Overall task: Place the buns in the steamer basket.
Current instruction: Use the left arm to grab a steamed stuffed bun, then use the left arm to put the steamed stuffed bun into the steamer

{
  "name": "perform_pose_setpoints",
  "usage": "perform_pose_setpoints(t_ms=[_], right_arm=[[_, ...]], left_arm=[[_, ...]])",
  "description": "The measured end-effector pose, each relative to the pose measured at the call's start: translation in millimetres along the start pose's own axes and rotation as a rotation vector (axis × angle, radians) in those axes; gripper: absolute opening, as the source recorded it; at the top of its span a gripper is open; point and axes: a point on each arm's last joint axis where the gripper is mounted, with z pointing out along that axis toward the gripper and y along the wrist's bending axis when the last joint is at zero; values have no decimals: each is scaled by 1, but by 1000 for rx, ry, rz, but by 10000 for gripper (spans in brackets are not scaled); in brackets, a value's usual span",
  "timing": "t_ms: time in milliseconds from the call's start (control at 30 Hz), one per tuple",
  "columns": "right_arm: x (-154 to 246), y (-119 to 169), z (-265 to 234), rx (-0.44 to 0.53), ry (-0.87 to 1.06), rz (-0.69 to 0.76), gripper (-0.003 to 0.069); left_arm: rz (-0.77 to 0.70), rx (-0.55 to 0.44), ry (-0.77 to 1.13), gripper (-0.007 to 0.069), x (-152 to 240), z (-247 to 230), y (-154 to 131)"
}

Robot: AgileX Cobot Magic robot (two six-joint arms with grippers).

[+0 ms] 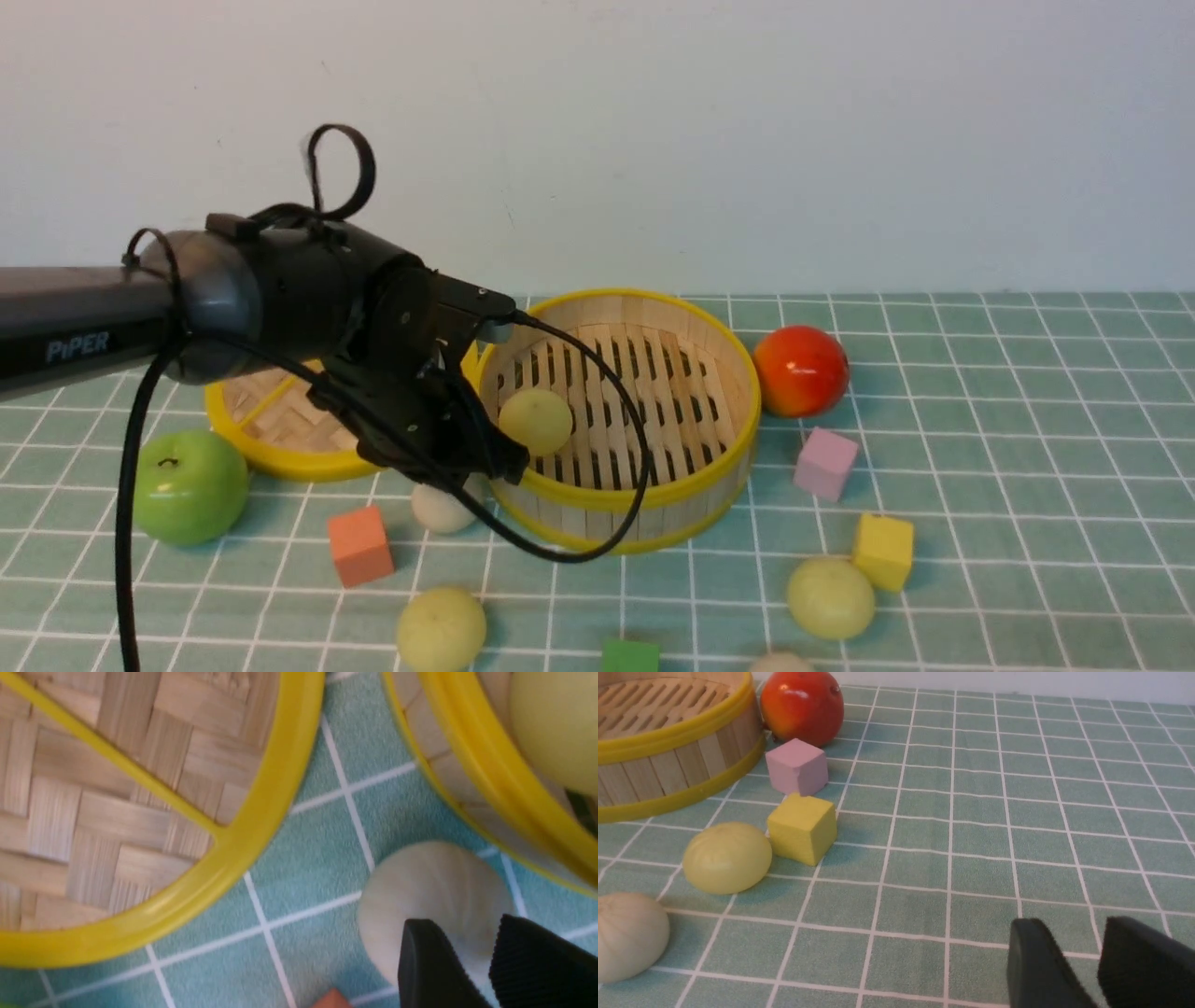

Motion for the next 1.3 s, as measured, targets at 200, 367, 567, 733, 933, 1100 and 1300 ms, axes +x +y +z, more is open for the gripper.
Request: perform_pose_setpoints(t_ms=[200,367,567,733,933,1100,1300], right_arm=[[0,0,0,0,0,0,239],[0,0,0,0,0,0,239],[0,0,0,0,0,0,239],[0,0,0,0,0,0,239],[0,0,0,0,0,0,239],[0,0,0,0,0,0,239],[0,0,0,0,0,-1,239]], left_arm=[[-3,2,-6,235,0,9,-1],[-37,1,25,236,3,23,-2],[-48,1,21,211,2,24,-2],[-48,-6,54,50,5,23,-2],[-51,-15,73,-6,2,12,0],[-67,-25,25,-6,-20,-30,4],[-97,-23,-88,-6,-61,-83,7]])
